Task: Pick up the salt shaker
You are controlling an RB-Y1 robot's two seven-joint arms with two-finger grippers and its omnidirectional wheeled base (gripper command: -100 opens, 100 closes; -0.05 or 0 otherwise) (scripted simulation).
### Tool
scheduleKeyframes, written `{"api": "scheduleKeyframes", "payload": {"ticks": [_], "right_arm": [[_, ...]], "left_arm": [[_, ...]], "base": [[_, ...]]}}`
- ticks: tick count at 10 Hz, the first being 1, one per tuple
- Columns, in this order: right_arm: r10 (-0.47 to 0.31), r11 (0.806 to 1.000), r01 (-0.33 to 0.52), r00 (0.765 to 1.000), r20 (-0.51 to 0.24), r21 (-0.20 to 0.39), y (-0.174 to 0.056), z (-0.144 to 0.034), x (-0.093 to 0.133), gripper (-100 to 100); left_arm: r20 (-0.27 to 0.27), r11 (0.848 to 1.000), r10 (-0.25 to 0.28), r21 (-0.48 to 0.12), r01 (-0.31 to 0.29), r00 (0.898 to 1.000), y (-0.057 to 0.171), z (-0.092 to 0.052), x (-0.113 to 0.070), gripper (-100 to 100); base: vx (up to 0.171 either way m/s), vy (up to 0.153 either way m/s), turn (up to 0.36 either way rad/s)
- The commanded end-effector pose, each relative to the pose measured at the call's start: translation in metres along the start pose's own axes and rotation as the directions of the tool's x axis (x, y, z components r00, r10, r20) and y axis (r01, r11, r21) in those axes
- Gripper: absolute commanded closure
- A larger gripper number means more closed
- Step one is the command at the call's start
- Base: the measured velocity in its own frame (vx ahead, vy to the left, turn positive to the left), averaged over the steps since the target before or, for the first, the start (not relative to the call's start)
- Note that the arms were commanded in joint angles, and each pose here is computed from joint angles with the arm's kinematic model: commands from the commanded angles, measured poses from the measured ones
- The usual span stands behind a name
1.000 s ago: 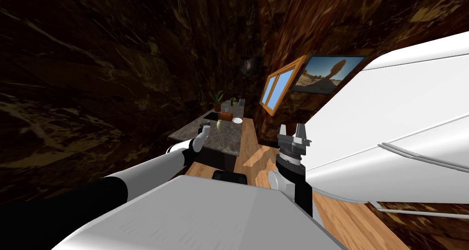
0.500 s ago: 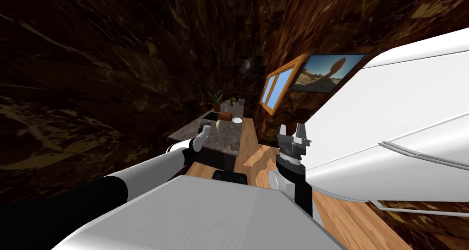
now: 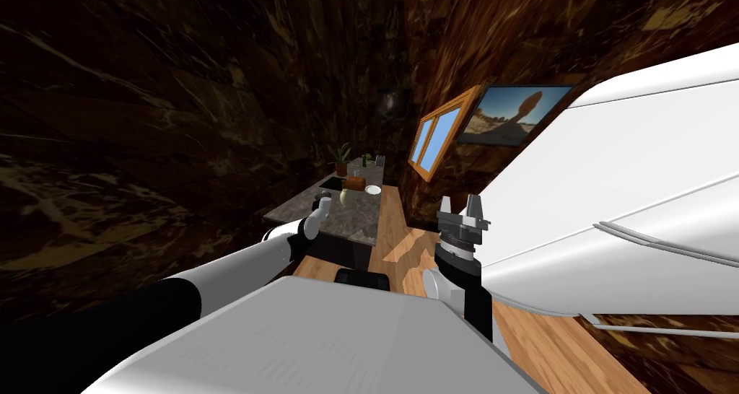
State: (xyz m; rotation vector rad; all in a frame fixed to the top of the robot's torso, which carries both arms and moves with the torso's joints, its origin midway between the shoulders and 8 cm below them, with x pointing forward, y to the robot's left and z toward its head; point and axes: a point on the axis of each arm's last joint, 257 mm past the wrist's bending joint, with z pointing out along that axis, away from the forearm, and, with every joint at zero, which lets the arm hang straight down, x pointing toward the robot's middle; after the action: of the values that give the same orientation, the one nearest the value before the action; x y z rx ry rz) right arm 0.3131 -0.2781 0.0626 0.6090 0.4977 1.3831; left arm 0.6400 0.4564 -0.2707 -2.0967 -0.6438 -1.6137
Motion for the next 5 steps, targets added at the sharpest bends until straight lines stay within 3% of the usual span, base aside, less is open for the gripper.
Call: {"api": "scheduleKeyframes", "payload": {"ticks": [1, 2, 3, 4, 5], "right_arm": [[0.0, 1.0, 0.0, 1.0, 0.0, 0.0, 0.0, 0.0, 0.0, 0], [0.0, 1.0, 0.0, 1.0, 0.0, 0.0, 0.0, 0.0, 0.0, 0], [0.0, 1.0, 0.0, 1.0, 0.0, 0.0, 0.0, 0.0, 0.0, 0], [0.0, 1.0, 0.0, 1.0, 0.0, 0.0, 0.0, 0.0, 0.0, 0], [0.0, 1.0, 0.0, 1.0, 0.0, 0.0, 0.0, 0.0, 0.0, 0]], "left_arm": [[0.0, 1.0, 0.0, 0.0, 0.0, 1.0, 0.0, 0.0, 0.0, 100], [-0.004, 1.0, -0.018, -0.003, 0.018, 1.0, 0.0024, 0.0003, 0.0042, 100], [-0.006, 1.0, -0.023, -0.003, 0.023, 1.0, 0.0029, 0.0004, 0.0057, 0], [-0.008, 1.0, -0.023, -0.002, 0.023, 1.0, 0.0023, 0.0006, 0.0063, 100], [-0.008, 1.0, -0.021, -0.001, 0.021, 1.0, 0.0019, 0.0007, 0.0064, 0]], "base": [[0.0, 0.0, 0.0], [0.0, 0.0, 0.0], [0.0, 0.0, 0.0], [0.0, 0.0, 0.0], [0.0, 0.0, 0.0]]}}
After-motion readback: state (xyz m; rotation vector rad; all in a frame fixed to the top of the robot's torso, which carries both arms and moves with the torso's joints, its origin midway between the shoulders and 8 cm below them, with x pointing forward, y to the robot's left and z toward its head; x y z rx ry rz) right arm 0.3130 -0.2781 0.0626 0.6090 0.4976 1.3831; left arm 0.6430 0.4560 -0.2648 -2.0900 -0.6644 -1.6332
